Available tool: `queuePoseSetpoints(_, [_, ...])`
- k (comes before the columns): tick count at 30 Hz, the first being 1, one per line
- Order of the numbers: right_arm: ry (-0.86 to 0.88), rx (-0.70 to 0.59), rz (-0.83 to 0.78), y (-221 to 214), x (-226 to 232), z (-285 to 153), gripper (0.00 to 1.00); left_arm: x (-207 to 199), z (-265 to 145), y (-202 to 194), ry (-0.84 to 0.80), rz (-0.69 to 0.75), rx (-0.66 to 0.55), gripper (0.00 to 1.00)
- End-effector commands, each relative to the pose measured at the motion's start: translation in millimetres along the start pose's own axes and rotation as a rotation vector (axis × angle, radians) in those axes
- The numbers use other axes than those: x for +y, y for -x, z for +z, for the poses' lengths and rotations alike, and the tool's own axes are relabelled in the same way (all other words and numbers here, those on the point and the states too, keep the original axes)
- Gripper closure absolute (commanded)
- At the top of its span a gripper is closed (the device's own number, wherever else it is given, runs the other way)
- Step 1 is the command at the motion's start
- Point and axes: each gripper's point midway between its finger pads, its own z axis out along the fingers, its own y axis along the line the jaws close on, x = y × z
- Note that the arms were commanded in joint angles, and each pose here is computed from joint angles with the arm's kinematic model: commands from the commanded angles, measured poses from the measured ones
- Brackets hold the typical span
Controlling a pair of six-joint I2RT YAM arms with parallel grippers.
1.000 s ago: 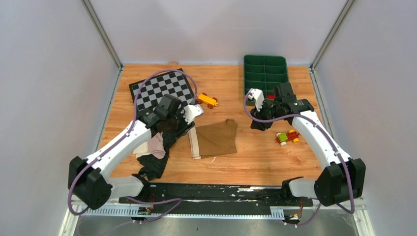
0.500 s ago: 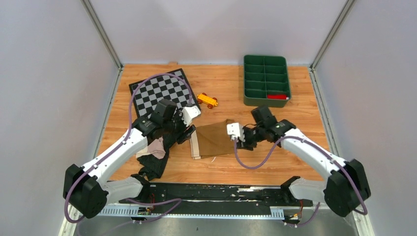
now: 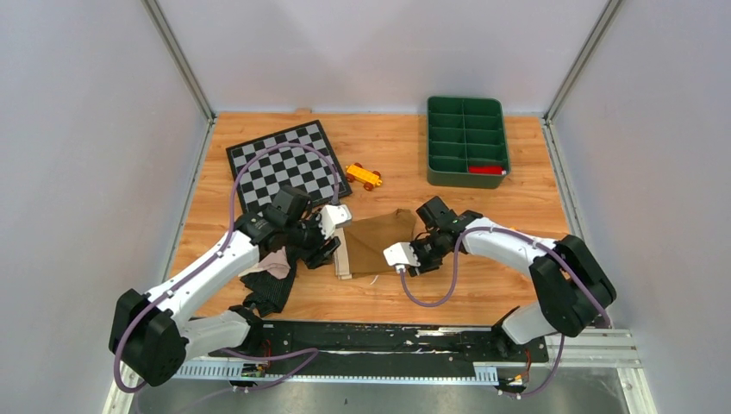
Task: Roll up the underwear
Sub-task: Fold the underwear at the center of the board.
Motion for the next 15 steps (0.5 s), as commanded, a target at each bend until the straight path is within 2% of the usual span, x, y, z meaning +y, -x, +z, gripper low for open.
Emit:
queuePoseSetpoints(1, [-0.039,-0.010,-0.113,6,-23,3,0.66,-6,1,0,-0.022,0.026,-0.033,0.36])
queuePoseSetpoints(10, [0.000,0.039,-0.136,-14,-10,16,0.67,-7,11,-21,-0.051,0.148,0.000,0.36])
queuePoseSetpoints(15, [0.010,0.083,-0.125,-26,-7,20,0.87,-8,14,-25,-0.069,0.229,-0.012,0.38])
